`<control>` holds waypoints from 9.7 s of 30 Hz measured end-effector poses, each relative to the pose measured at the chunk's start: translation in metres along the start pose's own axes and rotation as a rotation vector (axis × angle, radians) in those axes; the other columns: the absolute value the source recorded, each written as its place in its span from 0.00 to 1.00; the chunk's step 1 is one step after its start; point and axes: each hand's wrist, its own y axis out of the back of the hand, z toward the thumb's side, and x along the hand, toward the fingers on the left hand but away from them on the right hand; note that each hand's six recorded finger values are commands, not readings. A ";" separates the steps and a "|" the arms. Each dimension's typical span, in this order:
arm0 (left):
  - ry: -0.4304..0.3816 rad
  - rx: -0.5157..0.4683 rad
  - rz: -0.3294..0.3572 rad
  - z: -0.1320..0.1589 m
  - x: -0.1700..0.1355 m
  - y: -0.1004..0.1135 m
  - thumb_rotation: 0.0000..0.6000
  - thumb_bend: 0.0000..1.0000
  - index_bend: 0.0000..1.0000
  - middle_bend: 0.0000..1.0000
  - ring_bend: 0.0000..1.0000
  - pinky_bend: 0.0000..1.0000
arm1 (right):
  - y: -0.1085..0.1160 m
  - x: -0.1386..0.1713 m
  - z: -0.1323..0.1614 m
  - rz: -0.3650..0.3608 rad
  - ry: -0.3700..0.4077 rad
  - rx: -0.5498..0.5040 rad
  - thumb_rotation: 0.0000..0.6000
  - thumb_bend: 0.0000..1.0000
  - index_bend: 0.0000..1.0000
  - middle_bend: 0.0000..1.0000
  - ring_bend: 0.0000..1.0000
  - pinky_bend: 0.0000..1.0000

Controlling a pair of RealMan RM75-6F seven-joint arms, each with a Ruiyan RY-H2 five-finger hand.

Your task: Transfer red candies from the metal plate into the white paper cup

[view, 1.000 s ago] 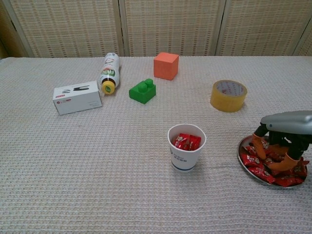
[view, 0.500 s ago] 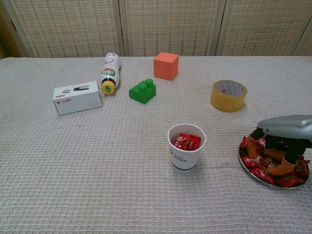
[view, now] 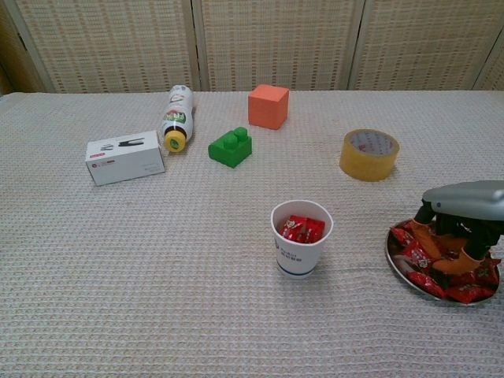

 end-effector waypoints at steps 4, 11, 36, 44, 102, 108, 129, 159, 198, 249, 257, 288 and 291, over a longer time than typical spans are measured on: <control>-0.001 0.001 -0.001 0.000 0.000 0.000 1.00 0.43 0.30 0.48 0.41 0.41 | 0.002 0.002 0.000 -0.004 0.002 -0.007 1.00 0.30 0.63 0.89 0.78 1.00; 0.000 0.001 -0.001 0.000 0.000 0.000 1.00 0.43 0.30 0.48 0.41 0.41 | 0.004 0.007 0.000 -0.008 0.010 -0.011 1.00 0.31 0.63 0.89 0.78 1.00; 0.000 0.001 -0.002 0.000 0.000 0.000 1.00 0.43 0.30 0.48 0.41 0.41 | 0.082 0.043 0.082 -0.209 0.246 -0.073 1.00 0.31 0.63 0.89 0.78 1.00; 0.000 0.002 0.000 0.000 0.000 0.000 1.00 0.43 0.30 0.48 0.41 0.41 | 0.078 0.023 0.106 -0.198 0.290 -0.094 1.00 0.31 0.63 0.89 0.78 1.00; 0.003 -0.003 0.001 -0.001 0.000 0.001 1.00 0.43 0.30 0.48 0.41 0.41 | 0.004 0.023 0.018 0.025 0.059 0.030 1.00 0.18 0.41 0.89 0.78 1.00; 0.004 -0.005 0.004 -0.001 0.000 0.001 1.00 0.43 0.30 0.48 0.41 0.41 | 0.001 0.022 0.016 0.033 0.050 0.033 1.00 0.18 0.42 0.89 0.78 1.00; 0.002 -0.004 0.004 -0.001 -0.001 0.002 1.00 0.43 0.30 0.48 0.41 0.41 | -0.010 0.018 0.013 0.058 0.051 0.035 1.00 0.18 0.42 0.89 0.78 1.00; 0.000 -0.004 0.002 0.000 0.000 0.001 1.00 0.43 0.30 0.48 0.41 0.41 | -0.017 0.011 0.003 0.062 0.020 0.028 1.00 0.18 0.49 0.89 0.78 1.00; -0.002 -0.002 0.001 0.000 0.000 0.001 1.00 0.43 0.30 0.48 0.41 0.41 | -0.014 0.013 0.005 0.011 0.043 0.011 1.00 0.29 0.62 0.90 0.79 1.00; -0.007 0.002 -0.001 0.001 -0.001 0.000 1.00 0.43 0.30 0.48 0.41 0.41 | 0.080 0.046 0.104 -0.239 0.281 -0.031 1.00 0.31 0.63 0.90 0.79 1.00; -0.001 -0.001 0.002 -0.001 0.000 0.001 1.00 0.43 0.30 0.48 0.41 0.41 | 0.081 0.022 0.123 -0.239 0.291 -0.052 1.00 0.30 0.63 0.90 0.79 1.00; -0.003 0.001 -0.003 0.000 0.000 0.000 1.00 0.43 0.30 0.48 0.41 0.41 | 0.035 0.030 0.026 -0.130 0.050 0.072 1.00 0.21 0.38 0.90 0.79 1.00; 0.001 0.000 -0.004 0.000 0.000 0.000 1.00 0.43 0.30 0.48 0.41 0.41 | 0.030 0.027 0.013 -0.118 0.017 0.073 1.00 0.21 0.38 0.90 0.79 1.00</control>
